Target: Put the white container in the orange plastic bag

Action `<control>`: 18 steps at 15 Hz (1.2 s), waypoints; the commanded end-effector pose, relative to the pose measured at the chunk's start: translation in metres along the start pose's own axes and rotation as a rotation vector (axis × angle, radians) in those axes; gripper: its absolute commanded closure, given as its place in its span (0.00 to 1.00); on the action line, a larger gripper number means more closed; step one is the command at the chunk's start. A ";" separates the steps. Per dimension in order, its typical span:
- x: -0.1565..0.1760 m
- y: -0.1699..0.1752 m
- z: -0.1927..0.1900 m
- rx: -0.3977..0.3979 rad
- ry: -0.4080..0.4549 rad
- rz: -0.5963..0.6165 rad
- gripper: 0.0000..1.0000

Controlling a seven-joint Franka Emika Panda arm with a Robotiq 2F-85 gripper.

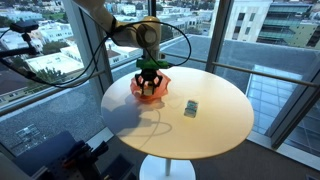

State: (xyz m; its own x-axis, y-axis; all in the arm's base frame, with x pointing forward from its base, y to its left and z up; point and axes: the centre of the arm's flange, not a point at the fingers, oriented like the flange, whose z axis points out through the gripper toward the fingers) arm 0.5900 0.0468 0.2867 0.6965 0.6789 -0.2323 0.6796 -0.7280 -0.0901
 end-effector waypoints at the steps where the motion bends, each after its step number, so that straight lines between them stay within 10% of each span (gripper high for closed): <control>1: 0.023 0.006 -0.012 0.006 -0.029 0.030 0.70; 18: 0.055 0.012 -0.056 -0.013 0.071 0.063 0.54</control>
State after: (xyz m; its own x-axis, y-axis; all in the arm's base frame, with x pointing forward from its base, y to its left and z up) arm 0.6360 0.0769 0.3193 0.7297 0.6582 -0.1852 0.6592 -0.7491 -0.0650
